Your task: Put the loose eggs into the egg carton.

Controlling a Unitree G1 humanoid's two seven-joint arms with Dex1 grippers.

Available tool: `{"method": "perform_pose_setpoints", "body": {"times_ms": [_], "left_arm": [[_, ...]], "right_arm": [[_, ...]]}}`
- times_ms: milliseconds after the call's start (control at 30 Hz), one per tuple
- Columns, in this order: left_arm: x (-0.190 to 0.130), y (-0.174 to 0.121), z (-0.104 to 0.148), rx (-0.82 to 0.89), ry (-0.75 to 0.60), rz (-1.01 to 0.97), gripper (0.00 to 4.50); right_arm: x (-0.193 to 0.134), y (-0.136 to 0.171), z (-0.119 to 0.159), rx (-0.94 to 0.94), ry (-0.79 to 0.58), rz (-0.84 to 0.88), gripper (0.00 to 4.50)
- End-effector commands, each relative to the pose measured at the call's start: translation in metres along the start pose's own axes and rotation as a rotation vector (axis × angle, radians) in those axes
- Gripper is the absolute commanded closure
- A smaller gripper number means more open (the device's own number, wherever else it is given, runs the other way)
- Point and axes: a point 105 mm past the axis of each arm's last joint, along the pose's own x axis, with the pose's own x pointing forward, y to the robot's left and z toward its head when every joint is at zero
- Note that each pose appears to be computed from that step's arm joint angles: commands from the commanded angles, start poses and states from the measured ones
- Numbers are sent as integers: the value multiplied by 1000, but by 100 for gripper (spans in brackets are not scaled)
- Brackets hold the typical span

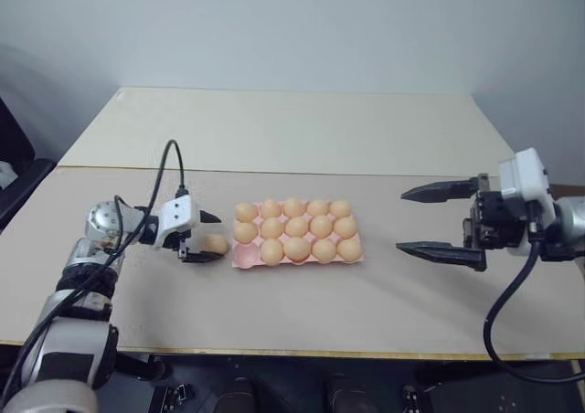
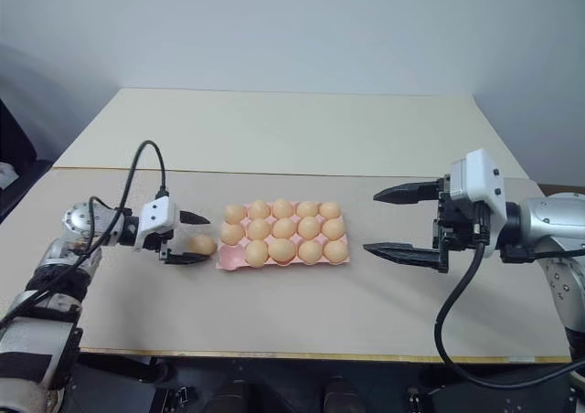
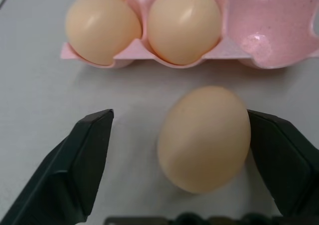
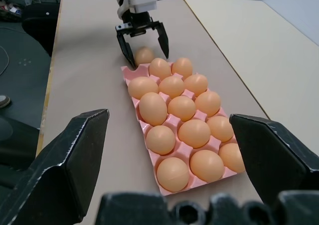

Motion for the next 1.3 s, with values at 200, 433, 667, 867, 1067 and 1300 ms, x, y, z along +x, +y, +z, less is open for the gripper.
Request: {"method": "perform_pose_setpoints", "body": {"times_ms": [200, 433, 667, 867, 1067, 1300], "left_arm": [[-16, 12, 14, 23, -49, 30, 155], [-38, 13, 50, -6, -211, -42, 155], [-25, 7, 77, 38, -282, -97, 155], [-36, 14, 47, 74, -87, -41, 155], [-38, 24, 21, 38, 17, 28, 155], [-17, 25, 13, 46, 35, 43, 155]], "right_arm": [[-7, -2, 14, -44, -24, -42, 0], [-5, -4, 13, -47, -32, -49, 0], [-2, -4, 13, -48, -33, -50, 0], [-4, -2, 13, -51, -25, -51, 0], [-3, -1, 13, -53, -29, -53, 0], [-4, 0, 14, -53, -26, -58, 0]]}}
